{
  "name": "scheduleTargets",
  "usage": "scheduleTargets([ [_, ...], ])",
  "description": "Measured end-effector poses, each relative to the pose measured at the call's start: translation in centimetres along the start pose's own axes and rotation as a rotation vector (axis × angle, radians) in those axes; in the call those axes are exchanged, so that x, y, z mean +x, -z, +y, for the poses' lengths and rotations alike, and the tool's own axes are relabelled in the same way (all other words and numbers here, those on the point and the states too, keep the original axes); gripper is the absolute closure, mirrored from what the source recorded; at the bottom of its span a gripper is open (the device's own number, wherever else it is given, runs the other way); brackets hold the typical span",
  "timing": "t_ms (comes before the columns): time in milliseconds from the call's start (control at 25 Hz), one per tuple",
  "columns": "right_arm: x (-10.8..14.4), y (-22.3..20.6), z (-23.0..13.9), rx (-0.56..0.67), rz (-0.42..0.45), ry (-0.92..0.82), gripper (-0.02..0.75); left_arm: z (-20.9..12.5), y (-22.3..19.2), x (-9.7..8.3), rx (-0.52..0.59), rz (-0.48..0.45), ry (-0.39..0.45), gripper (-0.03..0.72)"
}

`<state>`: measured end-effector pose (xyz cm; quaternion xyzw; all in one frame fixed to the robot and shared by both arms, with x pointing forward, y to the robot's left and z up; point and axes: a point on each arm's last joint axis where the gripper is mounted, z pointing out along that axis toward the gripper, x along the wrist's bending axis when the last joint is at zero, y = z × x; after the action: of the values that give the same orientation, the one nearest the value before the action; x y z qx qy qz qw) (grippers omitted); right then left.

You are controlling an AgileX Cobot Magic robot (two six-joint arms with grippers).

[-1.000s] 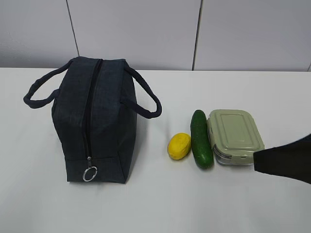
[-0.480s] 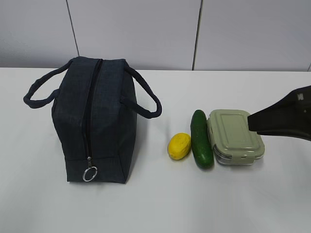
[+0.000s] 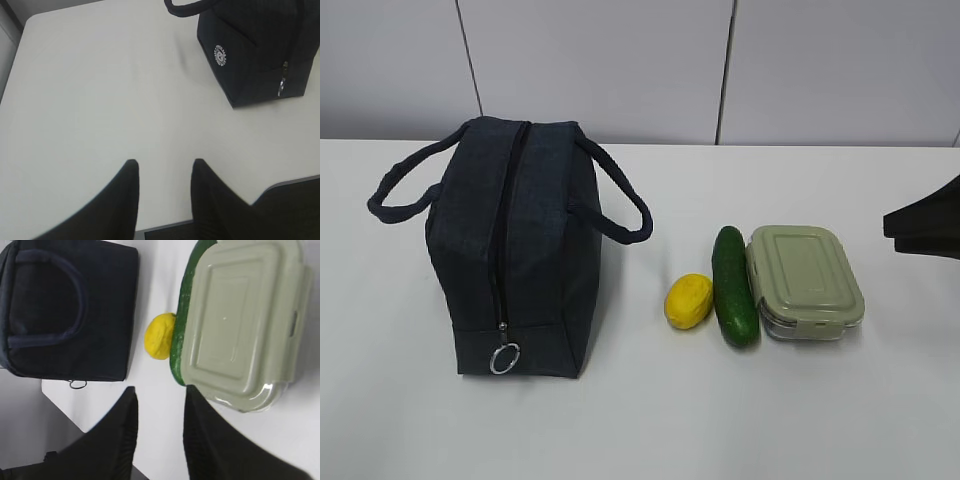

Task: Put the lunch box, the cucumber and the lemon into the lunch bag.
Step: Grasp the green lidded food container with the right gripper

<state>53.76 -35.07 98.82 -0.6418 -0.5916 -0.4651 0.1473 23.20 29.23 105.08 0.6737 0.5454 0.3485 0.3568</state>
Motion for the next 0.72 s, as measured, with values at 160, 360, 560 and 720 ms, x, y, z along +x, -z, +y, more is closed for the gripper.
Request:
scheduleTargets([
  [160,-1.6,-0.8,0.3,0.028,0.002,0.008,0.502,0.0,0.0,0.0,0.000,0.000,0.000,0.452],
  [360,-3.2,-1.5,0.4,0.085,-0.014,0.060,0.502,0.0,0.0,0.0,0.000,0.000,0.000,0.452],
  [560,-5.4,-2.6,1.6,0.122,-0.022,0.067,0.502,0.0,0.0,0.0,0.000,0.000,0.000,0.452],
  [720,-7.1,-3.4,2.5,0.130,-0.017,0.075,0.500,0.0,0.0,0.0,0.000,0.000,0.000,0.452],
])
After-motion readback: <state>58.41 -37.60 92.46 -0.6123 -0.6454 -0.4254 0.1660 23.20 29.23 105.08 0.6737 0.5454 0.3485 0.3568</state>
